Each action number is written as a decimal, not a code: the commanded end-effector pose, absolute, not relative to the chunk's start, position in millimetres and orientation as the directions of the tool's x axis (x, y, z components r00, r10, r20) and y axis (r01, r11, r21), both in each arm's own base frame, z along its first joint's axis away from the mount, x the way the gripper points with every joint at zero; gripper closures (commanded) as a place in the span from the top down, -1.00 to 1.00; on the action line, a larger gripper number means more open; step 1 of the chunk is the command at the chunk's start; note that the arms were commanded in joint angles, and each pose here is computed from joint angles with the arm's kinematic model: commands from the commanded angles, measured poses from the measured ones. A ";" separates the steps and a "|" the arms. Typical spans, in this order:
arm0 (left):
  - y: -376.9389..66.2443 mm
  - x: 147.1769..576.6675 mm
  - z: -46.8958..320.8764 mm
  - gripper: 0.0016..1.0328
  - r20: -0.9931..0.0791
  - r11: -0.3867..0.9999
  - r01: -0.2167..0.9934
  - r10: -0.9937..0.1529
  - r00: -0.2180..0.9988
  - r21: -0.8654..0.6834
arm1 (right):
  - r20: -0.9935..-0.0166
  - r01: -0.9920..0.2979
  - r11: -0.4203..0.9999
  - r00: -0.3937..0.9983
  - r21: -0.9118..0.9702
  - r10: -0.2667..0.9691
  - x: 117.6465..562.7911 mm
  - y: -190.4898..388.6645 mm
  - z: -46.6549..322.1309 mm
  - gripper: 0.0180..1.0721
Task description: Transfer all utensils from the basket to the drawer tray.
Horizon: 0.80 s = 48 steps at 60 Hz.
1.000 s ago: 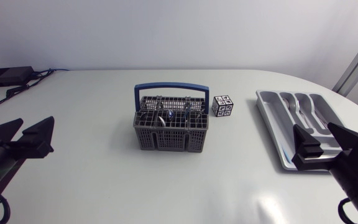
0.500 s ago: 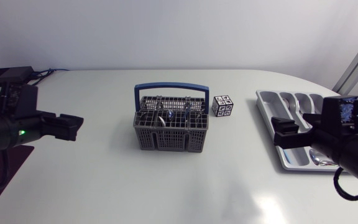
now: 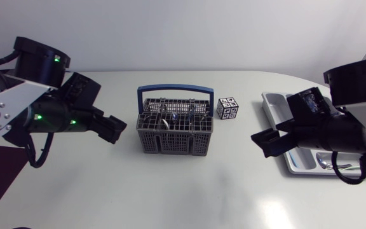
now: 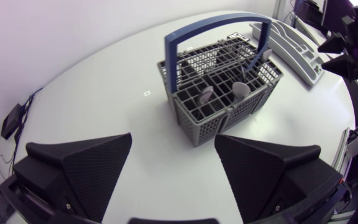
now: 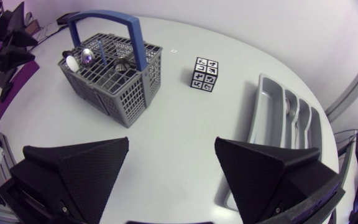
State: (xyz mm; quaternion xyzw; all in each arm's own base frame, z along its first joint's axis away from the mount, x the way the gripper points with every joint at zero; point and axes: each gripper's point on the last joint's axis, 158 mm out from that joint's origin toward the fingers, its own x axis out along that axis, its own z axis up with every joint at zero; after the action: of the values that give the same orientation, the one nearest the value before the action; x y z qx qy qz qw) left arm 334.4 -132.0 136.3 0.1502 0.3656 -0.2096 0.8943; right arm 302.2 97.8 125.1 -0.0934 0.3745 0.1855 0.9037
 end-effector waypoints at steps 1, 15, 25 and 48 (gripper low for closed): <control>-154.8 341.3 149.7 0.80 -0.697 0.822 0.549 -0.306 0.648 0.150 | -0.719 -0.460 0.887 0.631 -0.042 0.293 306.2 104.2 127.7 0.90; -182.9 356.9 132.9 0.56 -0.718 0.767 0.611 -0.311 0.623 0.197 | -0.732 -0.502 0.865 0.596 -0.020 0.329 311.4 118.5 125.4 0.90; -188.5 378.2 115.3 0.42 -0.734 0.759 0.605 -0.267 0.625 0.239 | -0.746 -0.518 0.855 0.576 -0.017 0.335 312.3 125.5 120.3 0.90; -192.2 406.2 98.7 0.16 -0.710 0.754 0.580 -0.223 0.668 0.309 | -0.752 -0.537 0.843 0.563 -0.017 0.344 310.6 133.0 117.8 0.90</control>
State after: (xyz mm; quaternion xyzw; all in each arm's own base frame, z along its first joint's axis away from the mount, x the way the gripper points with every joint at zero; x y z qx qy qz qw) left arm 398.1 -184.6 95.6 0.2553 0.3479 -0.2274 0.8730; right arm 310.2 126.8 116.1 -0.1145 0.3943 0.2424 0.8790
